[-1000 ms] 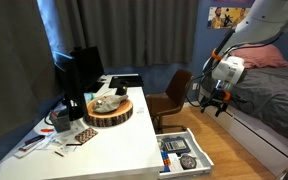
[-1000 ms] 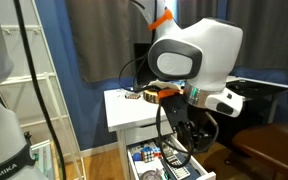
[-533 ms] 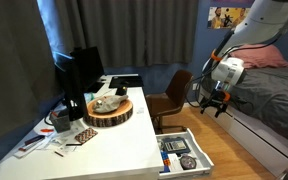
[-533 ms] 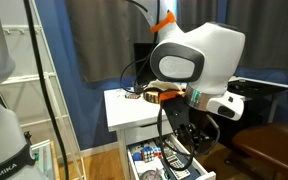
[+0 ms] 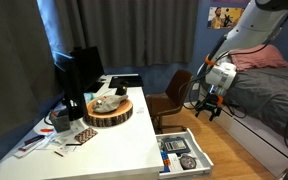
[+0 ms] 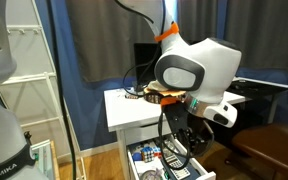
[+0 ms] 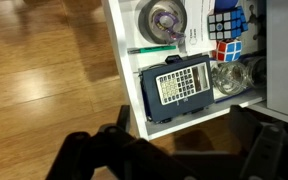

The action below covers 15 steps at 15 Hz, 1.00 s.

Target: Close the open drawer

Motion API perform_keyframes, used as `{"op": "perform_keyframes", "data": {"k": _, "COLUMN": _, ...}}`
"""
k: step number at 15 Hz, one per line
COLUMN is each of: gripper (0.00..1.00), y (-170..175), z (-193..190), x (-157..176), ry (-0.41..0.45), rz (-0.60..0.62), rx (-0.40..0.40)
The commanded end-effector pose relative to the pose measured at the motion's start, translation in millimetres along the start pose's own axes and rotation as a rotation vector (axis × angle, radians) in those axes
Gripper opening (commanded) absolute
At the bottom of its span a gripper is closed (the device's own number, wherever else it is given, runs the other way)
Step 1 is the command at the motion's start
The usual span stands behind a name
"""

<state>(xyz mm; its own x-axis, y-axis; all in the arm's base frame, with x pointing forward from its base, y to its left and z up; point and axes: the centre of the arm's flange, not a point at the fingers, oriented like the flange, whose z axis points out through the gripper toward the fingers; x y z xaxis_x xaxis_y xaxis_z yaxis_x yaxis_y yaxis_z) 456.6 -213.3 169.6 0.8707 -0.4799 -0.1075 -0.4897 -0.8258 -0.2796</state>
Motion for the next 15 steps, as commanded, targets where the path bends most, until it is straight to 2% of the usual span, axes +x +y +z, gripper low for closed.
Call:
{"op": "perform_keyframes", "data": {"k": 1, "gripper": 1.0, "y": 4, "z": 53, "x": 33, "ry": 0.005, "rz": 0.071, "rx": 0.057}}
{"op": "perform_keyframes", "data": {"k": 3, "gripper": 1.0, "y": 12, "z": 72, "x": 49, "ry": 0.031, "rz": 0.121, "rx": 0.077}}
{"op": "perform_keyframes", "data": {"k": 5, "gripper": 0.74, "y": 19, "z": 80, "x": 68, "ry": 0.064, "rz": 0.179, "rx": 0.113}}
{"op": "perform_keyframes", "data": {"k": 10, "gripper": 0.38, "y": 40, "z": 99, "x": 108, "ry": 0.178, "rz": 0.268, "rx": 0.148}}
{"op": "perform_keyframes", "data": {"k": 15, "gripper": 0.04, "y": 63, "z": 128, "x": 127, "ry": 0.237, "rz": 0.309, "rx": 0.061}}
